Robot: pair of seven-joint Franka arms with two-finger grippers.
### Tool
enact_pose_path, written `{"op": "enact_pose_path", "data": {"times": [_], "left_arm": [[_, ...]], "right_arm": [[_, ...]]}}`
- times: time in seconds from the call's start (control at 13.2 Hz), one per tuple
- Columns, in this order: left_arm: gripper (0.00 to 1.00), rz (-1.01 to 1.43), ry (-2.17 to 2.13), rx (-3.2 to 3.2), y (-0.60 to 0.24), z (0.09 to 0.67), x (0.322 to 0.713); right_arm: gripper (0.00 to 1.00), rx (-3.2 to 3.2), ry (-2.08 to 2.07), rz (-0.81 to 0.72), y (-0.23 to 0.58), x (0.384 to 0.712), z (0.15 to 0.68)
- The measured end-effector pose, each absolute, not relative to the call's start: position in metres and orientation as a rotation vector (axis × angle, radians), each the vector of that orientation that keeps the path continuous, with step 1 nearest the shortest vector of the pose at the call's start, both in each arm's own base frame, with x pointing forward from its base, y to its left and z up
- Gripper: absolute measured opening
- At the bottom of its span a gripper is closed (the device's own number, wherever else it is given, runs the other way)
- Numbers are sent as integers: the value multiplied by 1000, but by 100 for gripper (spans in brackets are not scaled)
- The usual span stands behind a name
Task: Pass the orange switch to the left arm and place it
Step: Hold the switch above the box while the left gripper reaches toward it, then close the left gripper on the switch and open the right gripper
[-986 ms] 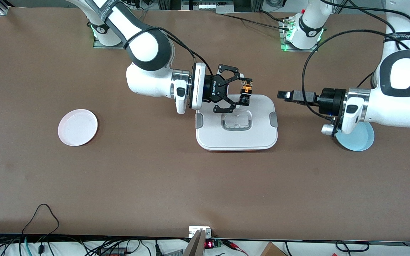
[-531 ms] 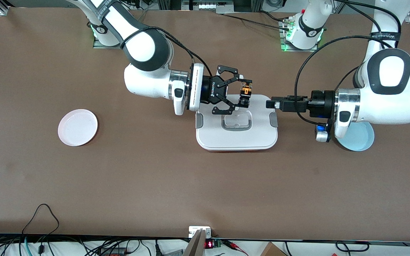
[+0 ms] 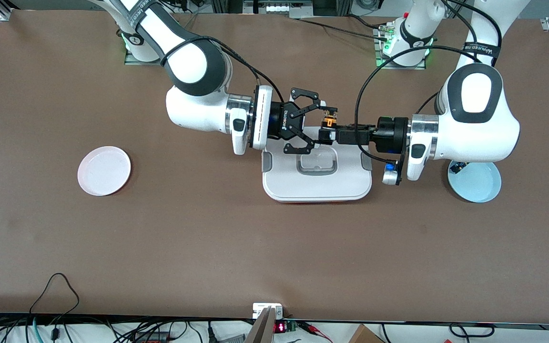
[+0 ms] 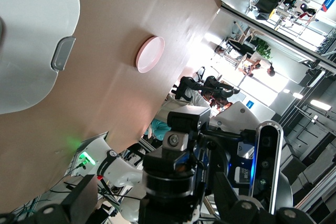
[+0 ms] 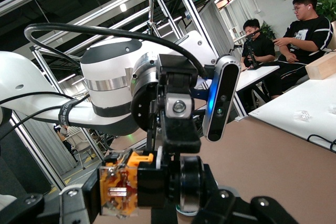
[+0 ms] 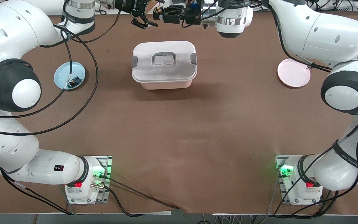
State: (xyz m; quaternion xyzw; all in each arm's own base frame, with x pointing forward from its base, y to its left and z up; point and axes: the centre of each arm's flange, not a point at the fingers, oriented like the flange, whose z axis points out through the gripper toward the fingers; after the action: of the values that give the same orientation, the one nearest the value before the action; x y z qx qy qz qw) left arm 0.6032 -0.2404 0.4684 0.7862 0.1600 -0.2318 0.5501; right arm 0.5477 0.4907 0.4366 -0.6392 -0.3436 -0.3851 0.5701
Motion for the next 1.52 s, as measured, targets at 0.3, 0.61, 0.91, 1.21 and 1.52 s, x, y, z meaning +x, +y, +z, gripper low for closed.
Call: {"op": "enact_pose_path", "data": {"times": [0.3, 0.61, 0.91, 1.21, 1.52], "left_arm": [[69, -620, 343, 1831, -226, 470, 600], [51, -616, 344, 1819, -221, 473, 602], [46, -605, 334, 1819, -221, 473, 602], [46, -604, 333, 1819, -221, 474, 602], [46, -613, 331, 1818, -221, 474, 602]], "right_arm": [[72, -1498, -811, -895, 495, 544, 435], [72, -1499, -810, -889, 497, 543, 432], [72, -1501, -796, -881, 497, 543, 432], [72, -1501, -796, -881, 497, 543, 432], [77, -1499, -798, -887, 496, 544, 434]]}}
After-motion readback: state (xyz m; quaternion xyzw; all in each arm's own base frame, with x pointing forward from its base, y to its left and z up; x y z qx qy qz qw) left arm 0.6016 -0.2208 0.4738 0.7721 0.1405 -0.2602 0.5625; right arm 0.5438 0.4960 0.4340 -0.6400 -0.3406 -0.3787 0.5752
